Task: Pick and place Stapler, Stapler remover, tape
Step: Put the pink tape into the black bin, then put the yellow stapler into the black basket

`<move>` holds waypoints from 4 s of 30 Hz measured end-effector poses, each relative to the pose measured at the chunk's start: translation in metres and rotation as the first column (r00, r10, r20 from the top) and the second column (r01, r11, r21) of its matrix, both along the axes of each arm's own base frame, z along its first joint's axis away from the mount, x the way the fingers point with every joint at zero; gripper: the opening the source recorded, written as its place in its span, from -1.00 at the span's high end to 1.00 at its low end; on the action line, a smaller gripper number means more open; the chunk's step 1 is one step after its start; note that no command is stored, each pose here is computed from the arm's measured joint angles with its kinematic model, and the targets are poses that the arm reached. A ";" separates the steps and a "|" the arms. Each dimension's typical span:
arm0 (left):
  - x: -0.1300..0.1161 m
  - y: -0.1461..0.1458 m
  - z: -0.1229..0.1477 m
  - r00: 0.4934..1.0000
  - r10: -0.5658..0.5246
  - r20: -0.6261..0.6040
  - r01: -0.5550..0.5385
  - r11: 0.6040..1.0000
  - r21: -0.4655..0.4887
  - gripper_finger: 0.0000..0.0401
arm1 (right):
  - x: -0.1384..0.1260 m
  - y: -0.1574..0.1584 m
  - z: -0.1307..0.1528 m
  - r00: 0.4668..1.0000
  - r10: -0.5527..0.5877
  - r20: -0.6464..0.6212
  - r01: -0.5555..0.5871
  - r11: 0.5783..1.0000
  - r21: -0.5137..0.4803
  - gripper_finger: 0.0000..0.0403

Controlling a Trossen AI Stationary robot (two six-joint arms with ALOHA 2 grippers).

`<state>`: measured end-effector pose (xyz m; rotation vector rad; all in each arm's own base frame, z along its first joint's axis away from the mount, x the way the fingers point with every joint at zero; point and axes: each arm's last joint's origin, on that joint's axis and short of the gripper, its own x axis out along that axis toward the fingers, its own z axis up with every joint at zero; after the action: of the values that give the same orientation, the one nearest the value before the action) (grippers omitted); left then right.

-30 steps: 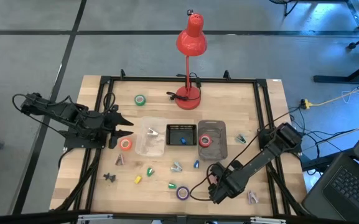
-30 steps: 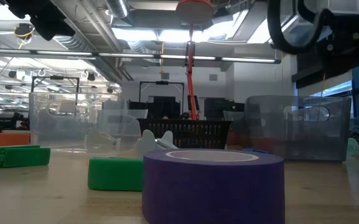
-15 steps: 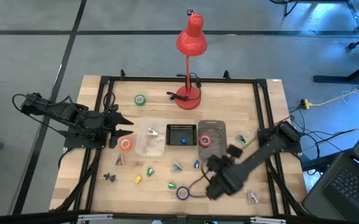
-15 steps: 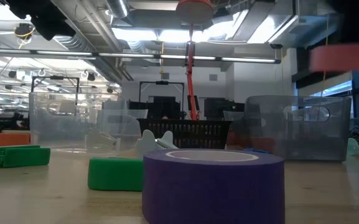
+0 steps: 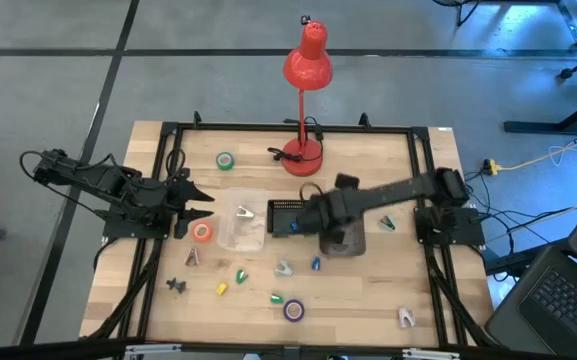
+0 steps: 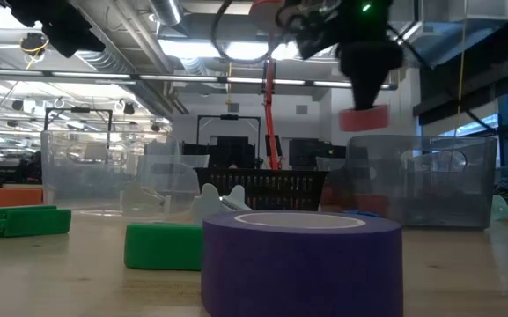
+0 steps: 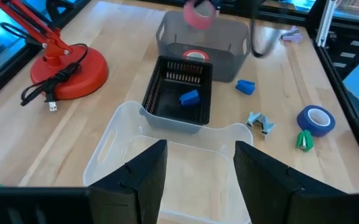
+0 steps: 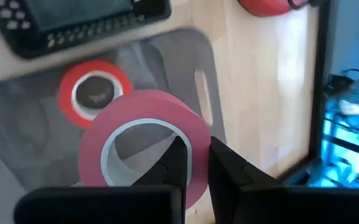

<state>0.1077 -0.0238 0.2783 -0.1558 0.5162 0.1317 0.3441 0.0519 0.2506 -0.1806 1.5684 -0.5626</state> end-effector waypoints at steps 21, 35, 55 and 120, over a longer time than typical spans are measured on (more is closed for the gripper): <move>0.000 0.002 0.000 1.000 0.026 -0.002 -0.026 0.994 0.107 0.11 | -0.097 -0.062 -0.041 0.900 -0.225 0.373 0.075 0.924 0.376 0.83; 0.001 0.002 0.002 0.999 0.041 0.022 -0.043 0.993 0.109 0.11 | -0.103 -0.068 -0.087 0.886 -0.248 0.391 0.086 0.917 0.388 0.83; 0.001 0.001 0.001 1.000 0.015 0.015 -0.016 0.996 0.082 0.11 | -0.084 -0.065 -0.044 0.831 -0.301 0.467 0.088 0.901 0.424 -0.21; 0.089 -0.147 -0.147 0.784 0.021 -0.621 -0.409 0.771 -0.489 0.14 | -0.078 0.076 0.006 0.568 -0.106 0.816 -0.395 0.834 0.384 -0.33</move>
<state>0.1963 -0.1709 0.1311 -0.8396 1.1652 0.2560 0.2664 0.1280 0.2567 0.3500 0.7008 0.0038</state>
